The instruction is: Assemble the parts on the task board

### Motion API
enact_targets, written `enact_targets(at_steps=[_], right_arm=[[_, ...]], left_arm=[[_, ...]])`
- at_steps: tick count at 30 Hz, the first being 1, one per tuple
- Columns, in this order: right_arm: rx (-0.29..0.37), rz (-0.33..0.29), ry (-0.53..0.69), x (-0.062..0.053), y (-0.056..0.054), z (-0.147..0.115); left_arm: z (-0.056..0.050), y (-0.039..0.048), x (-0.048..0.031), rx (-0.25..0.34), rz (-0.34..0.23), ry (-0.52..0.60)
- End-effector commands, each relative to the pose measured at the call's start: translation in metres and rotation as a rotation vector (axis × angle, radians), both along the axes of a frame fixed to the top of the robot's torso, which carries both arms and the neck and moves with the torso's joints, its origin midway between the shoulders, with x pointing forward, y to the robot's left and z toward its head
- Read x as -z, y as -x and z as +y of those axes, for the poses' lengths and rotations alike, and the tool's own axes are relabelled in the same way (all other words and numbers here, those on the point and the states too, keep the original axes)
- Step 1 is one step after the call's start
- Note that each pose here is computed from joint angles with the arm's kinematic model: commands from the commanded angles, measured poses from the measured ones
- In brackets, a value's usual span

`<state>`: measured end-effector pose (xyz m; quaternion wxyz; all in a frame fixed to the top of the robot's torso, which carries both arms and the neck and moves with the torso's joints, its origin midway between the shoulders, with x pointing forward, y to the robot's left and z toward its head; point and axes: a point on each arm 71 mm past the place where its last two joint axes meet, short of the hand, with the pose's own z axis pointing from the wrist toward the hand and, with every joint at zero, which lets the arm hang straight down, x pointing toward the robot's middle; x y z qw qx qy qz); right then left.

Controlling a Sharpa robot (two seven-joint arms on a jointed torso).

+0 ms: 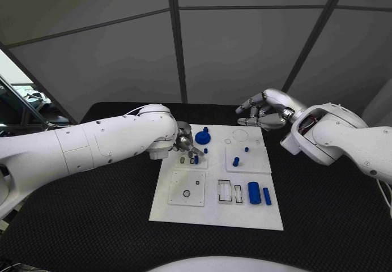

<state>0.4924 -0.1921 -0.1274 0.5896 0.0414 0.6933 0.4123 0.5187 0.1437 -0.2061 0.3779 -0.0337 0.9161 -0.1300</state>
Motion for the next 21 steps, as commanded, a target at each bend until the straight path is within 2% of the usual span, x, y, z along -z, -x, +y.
enact_targets(at_steps=[1,21], right_arm=[[-0.005,-0.009,0.007,-0.0016,-0.0002,0.0019],[-0.012,-0.003,0.021,-0.0005,-0.0008,0.0046]], left_arm=[[-0.0014,0.0009,0.0011,0.019,0.017,-0.016],[-0.0046,0.0025,0.0043,0.042,0.044,-0.013]])
